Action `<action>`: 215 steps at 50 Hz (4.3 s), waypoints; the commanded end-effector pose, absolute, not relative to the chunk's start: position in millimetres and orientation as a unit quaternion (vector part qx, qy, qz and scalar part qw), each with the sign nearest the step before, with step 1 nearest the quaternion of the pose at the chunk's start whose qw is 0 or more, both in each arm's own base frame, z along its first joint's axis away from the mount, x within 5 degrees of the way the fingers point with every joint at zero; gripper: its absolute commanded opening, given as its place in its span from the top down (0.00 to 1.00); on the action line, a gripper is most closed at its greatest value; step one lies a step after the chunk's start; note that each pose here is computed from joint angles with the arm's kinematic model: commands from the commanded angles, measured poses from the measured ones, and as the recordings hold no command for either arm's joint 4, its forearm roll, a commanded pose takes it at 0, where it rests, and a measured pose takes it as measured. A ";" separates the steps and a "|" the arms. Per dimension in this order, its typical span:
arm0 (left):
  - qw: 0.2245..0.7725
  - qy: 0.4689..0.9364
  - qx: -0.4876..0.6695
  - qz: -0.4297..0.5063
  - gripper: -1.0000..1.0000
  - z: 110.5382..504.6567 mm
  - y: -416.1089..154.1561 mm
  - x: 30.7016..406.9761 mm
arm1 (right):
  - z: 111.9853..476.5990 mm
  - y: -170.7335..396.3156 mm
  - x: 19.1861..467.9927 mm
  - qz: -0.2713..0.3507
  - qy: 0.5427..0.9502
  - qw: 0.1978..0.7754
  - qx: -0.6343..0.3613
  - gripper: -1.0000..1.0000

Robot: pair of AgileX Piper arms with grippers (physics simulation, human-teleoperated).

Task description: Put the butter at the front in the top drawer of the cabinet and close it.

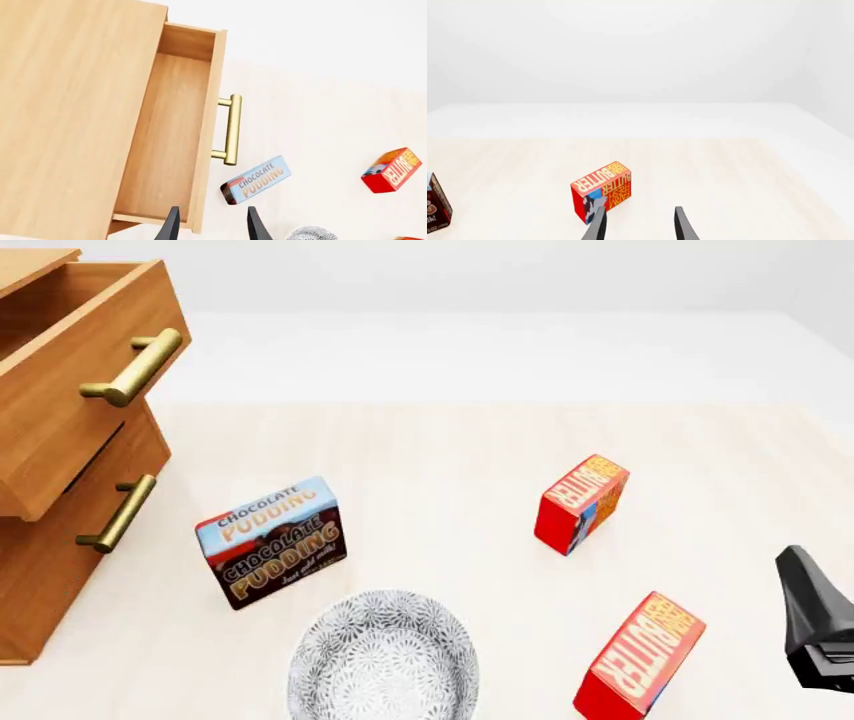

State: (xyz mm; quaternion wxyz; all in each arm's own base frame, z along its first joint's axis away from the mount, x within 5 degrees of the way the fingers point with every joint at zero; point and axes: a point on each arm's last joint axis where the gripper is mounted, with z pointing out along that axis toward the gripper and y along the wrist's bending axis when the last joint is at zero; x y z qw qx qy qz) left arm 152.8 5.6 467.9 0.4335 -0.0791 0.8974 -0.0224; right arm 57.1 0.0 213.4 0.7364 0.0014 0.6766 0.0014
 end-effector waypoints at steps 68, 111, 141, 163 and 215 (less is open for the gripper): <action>0.366 0.926 -0.078 -0.058 0.00 390.7 -16.5 222.9 | 213.5 0.0 56.9 0.001 0.676 0.737 0.001 0.00; 0.365 0.924 -0.032 -0.110 0.00 395.9 -59.4 225.5 | 213.5 0.0 56.9 0.001 0.676 0.737 0.001 0.00; 0.351 0.927 0.006 -0.134 0.00 390.5 -90.9 232.8 | 213.5 0.0 56.9 0.001 0.676 0.737 0.001 0.00; 0.355 0.921 0.030 -0.156 0.00 395.9 -109.7 229.5 | 213.5 0.0 56.9 0.001 0.676 0.737 0.001 0.00; 0.436 0.866 0.207 -0.128 0.00 496.9 -109.5 190.9 | 213.5 0.0 56.9 0.001 0.676 0.737 0.001 0.00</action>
